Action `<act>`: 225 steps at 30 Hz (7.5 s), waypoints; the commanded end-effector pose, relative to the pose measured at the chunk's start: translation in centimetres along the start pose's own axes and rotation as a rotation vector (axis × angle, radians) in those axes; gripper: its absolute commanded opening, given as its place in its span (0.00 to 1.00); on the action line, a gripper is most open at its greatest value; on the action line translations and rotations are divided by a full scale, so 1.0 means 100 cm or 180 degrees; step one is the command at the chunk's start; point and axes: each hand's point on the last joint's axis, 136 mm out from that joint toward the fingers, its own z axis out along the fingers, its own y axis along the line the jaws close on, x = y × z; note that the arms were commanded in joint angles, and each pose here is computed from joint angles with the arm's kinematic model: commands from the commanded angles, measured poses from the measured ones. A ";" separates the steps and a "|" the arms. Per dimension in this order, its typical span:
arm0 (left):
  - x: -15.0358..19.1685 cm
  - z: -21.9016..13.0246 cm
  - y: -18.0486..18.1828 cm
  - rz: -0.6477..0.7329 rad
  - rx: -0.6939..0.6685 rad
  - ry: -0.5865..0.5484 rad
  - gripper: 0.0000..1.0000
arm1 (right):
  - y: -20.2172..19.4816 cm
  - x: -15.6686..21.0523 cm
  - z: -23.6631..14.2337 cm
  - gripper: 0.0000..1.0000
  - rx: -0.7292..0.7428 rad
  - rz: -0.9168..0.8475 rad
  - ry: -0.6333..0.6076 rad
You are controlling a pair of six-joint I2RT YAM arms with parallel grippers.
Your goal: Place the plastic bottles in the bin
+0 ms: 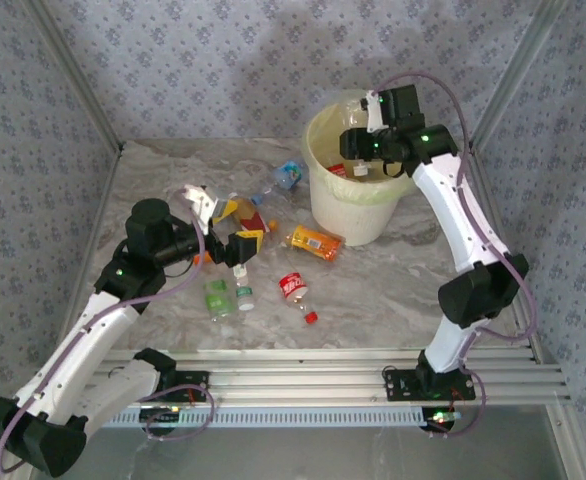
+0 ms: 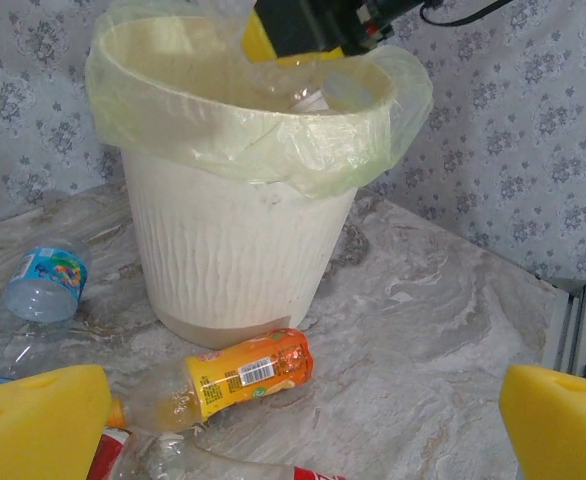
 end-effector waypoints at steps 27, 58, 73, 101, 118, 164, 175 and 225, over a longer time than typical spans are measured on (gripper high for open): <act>0.003 0.007 -0.004 0.0029 0.0110 0.0142 1.00 | -0.015 0.075 0.081 0.63 0.0071 0.0466 0.1302; 0.006 0.009 -0.002 0.0038 0.0110 0.0226 1.00 | -0.014 0.056 0.064 0.83 0.0025 0.0414 0.1112; 0.008 0.010 0.004 0.0029 0.0057 0.0243 1.00 | -0.014 0.010 -0.005 0.90 0.0173 0.0063 0.0452; 0.066 -0.036 0.056 -0.0630 -0.1334 0.1003 0.99 | 0.116 0.136 -0.123 0.90 -0.0975 -0.0355 0.0113; 0.210 -0.103 0.071 -0.2293 -0.2948 0.2584 0.98 | 0.138 0.215 -0.100 0.98 -0.1513 -0.0428 0.0417; 0.264 -0.032 0.115 -0.2561 -0.2758 0.2713 0.57 | 0.122 0.251 -0.081 0.97 -0.1515 -0.0257 0.0596; 0.151 -0.008 0.086 -0.2563 -0.1814 0.1305 0.58 | 0.162 0.244 -0.070 0.96 -0.2186 0.0366 0.0710; 0.117 0.041 0.036 -0.3672 -0.1198 0.0907 0.54 | 0.240 0.231 -0.018 0.68 -0.2391 0.0336 0.0781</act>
